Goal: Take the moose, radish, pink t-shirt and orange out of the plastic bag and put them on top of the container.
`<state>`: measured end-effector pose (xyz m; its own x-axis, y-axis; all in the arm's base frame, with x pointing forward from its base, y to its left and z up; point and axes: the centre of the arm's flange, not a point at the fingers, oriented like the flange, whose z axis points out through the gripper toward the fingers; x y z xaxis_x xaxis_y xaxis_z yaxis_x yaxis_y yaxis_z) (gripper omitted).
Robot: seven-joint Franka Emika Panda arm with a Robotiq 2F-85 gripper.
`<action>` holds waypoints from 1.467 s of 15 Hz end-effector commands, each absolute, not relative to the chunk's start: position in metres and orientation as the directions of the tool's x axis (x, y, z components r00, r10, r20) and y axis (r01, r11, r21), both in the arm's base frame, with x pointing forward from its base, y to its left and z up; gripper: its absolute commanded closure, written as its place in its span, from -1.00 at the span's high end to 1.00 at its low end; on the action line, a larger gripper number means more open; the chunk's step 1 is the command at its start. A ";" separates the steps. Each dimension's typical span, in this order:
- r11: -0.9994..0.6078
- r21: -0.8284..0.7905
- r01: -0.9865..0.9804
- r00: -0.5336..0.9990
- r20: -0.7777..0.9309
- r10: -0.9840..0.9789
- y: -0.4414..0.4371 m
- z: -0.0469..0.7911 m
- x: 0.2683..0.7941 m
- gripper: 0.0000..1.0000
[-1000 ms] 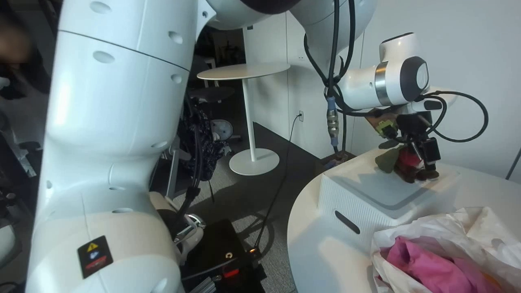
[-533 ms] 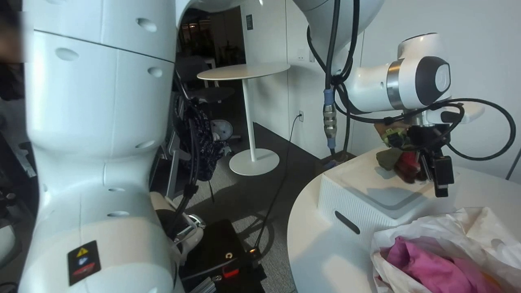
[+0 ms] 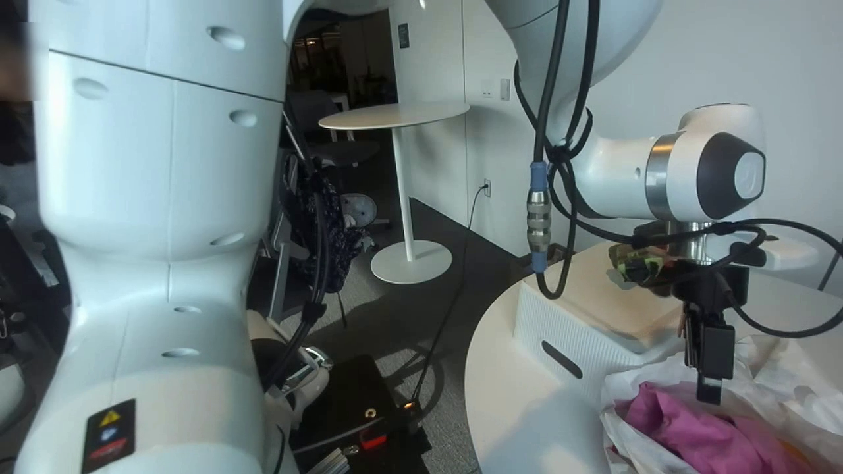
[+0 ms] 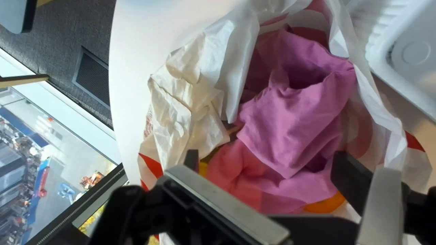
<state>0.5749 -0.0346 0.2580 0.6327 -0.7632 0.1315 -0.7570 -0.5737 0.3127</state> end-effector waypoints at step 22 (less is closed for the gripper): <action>-0.580 0.156 -0.800 0.596 0.321 -0.736 -0.039 0.147 0.573 -0.67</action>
